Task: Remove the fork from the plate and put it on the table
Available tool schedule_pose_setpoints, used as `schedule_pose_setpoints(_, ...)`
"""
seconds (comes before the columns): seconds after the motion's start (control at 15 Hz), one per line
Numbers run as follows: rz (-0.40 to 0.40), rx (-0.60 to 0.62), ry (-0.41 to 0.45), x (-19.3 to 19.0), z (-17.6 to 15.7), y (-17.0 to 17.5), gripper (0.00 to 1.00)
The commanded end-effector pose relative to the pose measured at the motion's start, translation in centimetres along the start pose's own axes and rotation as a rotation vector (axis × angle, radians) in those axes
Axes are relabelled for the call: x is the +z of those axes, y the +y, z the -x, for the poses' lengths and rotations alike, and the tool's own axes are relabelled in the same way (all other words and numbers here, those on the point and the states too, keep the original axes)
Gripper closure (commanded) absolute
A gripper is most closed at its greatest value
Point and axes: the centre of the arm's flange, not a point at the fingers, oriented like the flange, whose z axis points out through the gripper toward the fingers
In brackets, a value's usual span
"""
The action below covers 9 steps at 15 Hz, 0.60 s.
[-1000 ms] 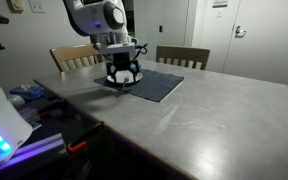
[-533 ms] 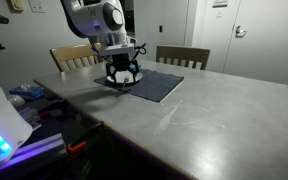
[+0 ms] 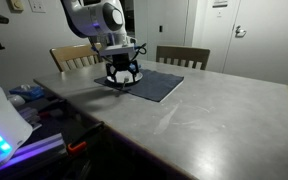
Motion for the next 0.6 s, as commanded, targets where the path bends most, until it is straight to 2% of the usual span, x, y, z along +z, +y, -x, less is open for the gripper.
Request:
schedule_pose_setpoints(0.0, -0.026, -0.022, 0.009, 0.7, -0.5, 0.6, 0.08)
schedule_pose_setpoints(0.2, -0.037, -0.038, 0.011, 0.8, -1.1, 0.8, 0.20)
schedule_pose_setpoints(0.53, -0.062, -0.052, 0.018, 1.5, -1.7, 0.9, 0.30)
